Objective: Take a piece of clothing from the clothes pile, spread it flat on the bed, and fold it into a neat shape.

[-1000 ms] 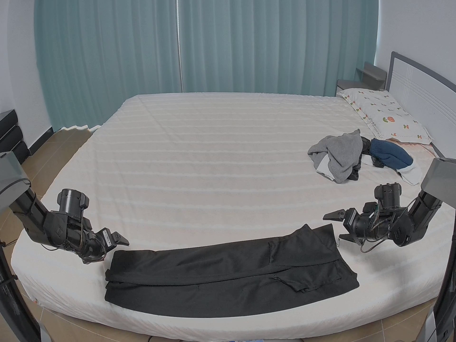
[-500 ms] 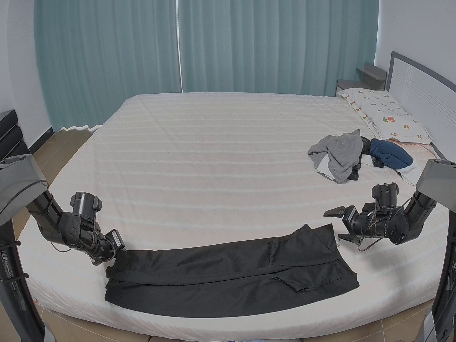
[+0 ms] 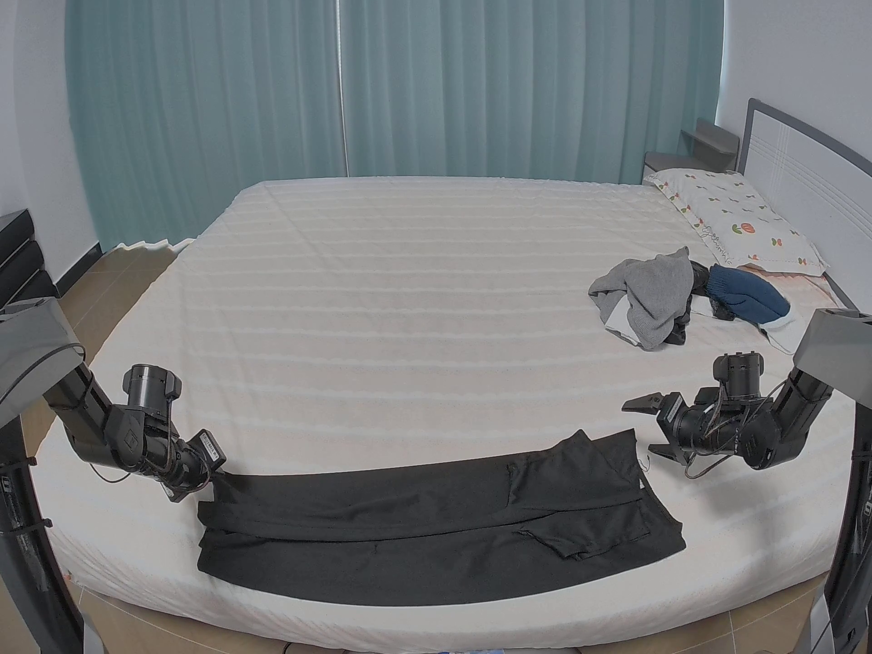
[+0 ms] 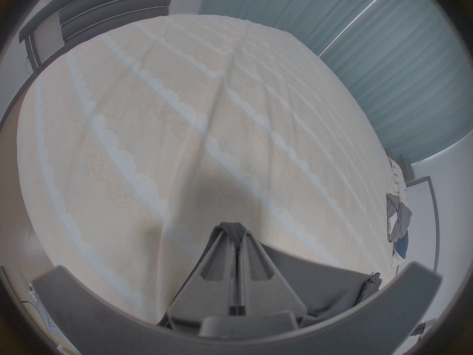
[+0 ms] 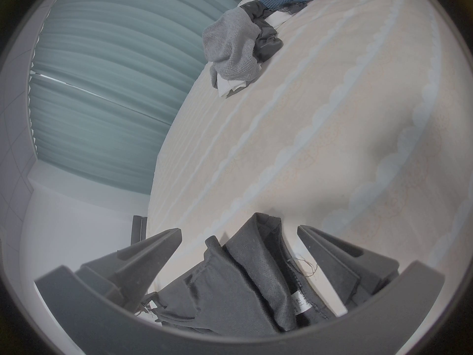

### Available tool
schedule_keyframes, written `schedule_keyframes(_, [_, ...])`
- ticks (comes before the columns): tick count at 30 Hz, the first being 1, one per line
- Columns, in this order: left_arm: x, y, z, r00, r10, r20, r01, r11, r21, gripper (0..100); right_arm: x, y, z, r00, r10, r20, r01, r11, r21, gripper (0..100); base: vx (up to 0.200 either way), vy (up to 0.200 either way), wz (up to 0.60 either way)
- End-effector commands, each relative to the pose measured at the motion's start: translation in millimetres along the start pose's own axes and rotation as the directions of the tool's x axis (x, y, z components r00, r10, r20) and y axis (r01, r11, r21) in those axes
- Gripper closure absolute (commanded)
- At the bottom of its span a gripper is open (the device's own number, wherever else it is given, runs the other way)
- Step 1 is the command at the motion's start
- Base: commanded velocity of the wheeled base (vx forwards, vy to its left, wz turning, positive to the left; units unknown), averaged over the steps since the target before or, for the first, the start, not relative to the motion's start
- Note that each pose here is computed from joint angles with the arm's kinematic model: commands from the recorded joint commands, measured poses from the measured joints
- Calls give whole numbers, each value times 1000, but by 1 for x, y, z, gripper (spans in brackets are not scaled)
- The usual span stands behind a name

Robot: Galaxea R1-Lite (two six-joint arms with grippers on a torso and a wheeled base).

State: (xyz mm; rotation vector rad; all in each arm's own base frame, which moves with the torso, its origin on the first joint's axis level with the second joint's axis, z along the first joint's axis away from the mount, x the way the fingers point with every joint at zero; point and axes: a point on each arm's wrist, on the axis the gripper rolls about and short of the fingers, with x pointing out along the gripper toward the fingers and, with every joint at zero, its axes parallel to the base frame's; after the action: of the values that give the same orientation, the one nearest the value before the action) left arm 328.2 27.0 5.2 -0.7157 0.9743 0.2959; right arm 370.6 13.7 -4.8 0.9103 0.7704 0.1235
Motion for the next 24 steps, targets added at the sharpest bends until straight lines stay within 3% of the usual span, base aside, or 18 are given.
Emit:
schedule_keyframes(1, [1,1,-1,1000,1,-5,-1,1000,-1,100,7,-1,-2,1000,-1,-11,1,1000,-3,0,0,0,0])
schedule_keyframes(8, [2,1,-1,1000,-3,-10,3,1000,-1,100,14,-1,-6,1000,-5,-22,5,1000,-8,0,0,0,0])
schedule_keyframes(9, [2,0,-1,1000,-5,-10,5,1000,0,100,17,-2,-7,1000,-12,-18,12,1000,-10,100,0,0,0])
schedule_keyframes(24, [2,1,-2,1000,-3,-14,3,1000,1,100,28,-2,-2,999,-24,23,25,999,-21,100,0,0,0])
